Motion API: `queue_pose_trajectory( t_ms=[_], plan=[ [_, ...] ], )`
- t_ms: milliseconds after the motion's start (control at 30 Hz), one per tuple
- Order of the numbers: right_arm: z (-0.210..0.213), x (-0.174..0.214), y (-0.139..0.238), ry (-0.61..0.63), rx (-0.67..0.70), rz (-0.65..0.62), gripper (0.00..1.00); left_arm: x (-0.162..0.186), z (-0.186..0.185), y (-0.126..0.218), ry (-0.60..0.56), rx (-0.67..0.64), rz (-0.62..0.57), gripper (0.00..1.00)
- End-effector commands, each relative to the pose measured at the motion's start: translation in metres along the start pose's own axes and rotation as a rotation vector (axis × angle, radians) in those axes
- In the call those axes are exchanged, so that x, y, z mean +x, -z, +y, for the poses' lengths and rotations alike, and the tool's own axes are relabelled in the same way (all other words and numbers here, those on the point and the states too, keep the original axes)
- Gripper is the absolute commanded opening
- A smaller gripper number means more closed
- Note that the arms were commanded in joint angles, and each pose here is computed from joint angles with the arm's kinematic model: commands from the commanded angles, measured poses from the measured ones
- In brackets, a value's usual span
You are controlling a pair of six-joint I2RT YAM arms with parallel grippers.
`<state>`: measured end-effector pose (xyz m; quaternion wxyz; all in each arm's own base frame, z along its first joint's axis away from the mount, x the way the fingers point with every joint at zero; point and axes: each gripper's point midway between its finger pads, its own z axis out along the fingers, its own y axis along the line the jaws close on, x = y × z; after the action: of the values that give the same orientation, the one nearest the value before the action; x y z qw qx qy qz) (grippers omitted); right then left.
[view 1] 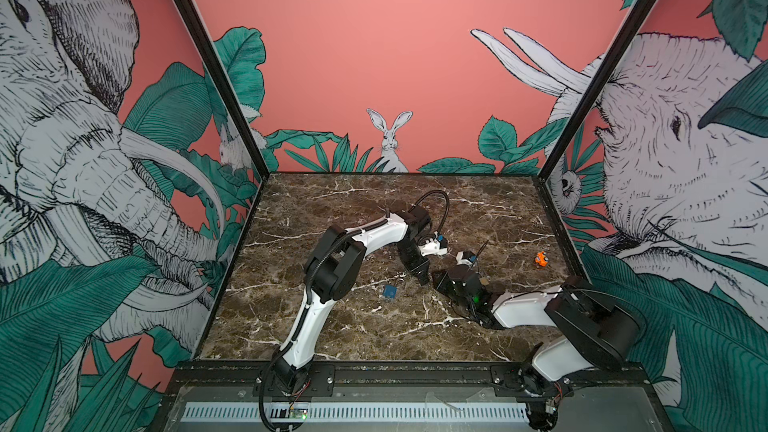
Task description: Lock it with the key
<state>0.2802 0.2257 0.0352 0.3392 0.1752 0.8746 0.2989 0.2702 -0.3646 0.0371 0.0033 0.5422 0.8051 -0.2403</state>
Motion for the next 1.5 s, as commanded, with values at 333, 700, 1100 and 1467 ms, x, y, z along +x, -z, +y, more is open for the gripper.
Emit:
queue_pose_trajectory(
  t_ms=[333,700,1100,1467],
  plan=[
    [0.026,-0.014,0.015,0.139,-0.028,-0.011,0.43,-0.029,0.028,0.035,-0.036,-0.234,-0.140,0.52],
    [0.038,-0.025,0.030,0.284,-0.006,-0.007,0.42,-0.042,0.037,0.077,-0.005,-0.417,-0.305,0.97],
    [0.074,-0.011,0.034,0.541,0.119,0.158,0.36,0.012,0.044,0.172,0.266,-0.666,-0.884,0.97],
    [0.114,0.044,0.003,0.640,0.189,0.301,0.36,0.109,0.045,0.200,0.593,-0.616,-0.981,0.98]
  ],
)
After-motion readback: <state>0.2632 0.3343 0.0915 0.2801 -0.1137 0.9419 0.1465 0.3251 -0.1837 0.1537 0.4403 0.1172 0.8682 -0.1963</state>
